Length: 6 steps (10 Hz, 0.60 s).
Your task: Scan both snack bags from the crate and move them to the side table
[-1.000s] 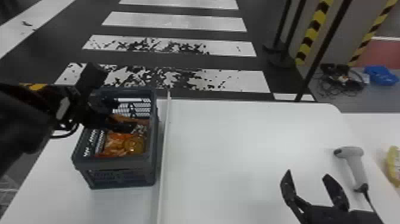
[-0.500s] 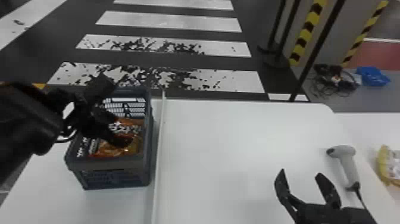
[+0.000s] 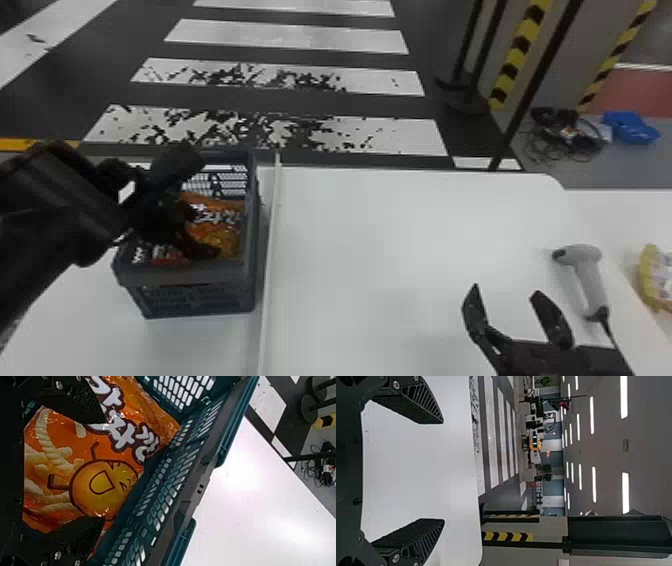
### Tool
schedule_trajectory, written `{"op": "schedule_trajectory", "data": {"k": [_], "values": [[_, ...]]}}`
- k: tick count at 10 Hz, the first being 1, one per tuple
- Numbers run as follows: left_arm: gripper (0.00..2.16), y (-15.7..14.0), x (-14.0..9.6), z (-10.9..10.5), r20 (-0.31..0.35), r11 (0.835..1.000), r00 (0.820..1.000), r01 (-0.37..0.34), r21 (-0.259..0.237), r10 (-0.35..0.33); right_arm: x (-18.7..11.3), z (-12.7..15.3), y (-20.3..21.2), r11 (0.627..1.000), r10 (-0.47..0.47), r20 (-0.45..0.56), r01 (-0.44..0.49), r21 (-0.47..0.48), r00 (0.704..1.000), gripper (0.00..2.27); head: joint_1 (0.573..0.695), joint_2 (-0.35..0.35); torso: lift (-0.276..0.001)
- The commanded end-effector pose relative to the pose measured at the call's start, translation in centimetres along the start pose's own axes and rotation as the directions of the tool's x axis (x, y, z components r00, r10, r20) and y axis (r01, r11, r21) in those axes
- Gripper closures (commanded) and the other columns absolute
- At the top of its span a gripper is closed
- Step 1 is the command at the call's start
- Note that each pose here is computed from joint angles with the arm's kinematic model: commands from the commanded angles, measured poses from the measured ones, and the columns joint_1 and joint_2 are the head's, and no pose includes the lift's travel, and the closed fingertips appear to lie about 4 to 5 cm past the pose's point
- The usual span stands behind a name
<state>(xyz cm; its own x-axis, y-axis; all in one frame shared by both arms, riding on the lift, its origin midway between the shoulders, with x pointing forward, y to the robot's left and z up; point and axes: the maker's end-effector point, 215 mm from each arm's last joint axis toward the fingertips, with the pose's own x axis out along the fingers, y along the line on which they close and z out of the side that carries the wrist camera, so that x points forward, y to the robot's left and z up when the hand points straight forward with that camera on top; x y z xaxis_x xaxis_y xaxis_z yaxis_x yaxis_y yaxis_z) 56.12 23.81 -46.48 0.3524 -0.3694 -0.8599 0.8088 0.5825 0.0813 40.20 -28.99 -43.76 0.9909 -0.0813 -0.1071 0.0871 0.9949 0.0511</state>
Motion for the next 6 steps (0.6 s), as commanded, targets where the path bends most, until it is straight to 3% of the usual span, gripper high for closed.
{"op": "schedule_trajectory", "data": {"k": [1, 4, 5, 6], "values": [[0.14, -0.1, 0.6, -0.7, -0.028, 1.000, 1.000, -0.005, 0.010, 0.005, 0.1, -0.2, -0.1, 1.000, -0.001, -0.004, 0.001, 0.001, 1.000, 0.12, 0.695, -0.061, -0.099], [0.22, -0.8, 1.7, -1.5, -0.053, 1.000, 0.999, 0.009, 0.012, -0.009, 0.3, -0.4, -0.1, 1.000, -0.002, -0.006, 0.002, 0.001, 1.000, 0.11, 0.695, -0.057, -0.099], [0.48, -1.3, 2.0, -1.5, -0.052, 0.999, 0.998, 0.032, 0.028, -0.031, 0.3, -0.6, -0.1, 1.000, -0.003, -0.009, 0.003, 0.002, 1.000, 0.11, 0.695, -0.058, -0.099], [0.88, -1.6, 2.4, -1.4, -0.054, 0.998, 0.998, 0.034, 0.052, -0.032, 0.3, -0.7, -0.2, 1.000, -0.003, -0.009, 0.003, 0.016, 1.000, 0.11, 0.695, -0.063, -0.099]]}}
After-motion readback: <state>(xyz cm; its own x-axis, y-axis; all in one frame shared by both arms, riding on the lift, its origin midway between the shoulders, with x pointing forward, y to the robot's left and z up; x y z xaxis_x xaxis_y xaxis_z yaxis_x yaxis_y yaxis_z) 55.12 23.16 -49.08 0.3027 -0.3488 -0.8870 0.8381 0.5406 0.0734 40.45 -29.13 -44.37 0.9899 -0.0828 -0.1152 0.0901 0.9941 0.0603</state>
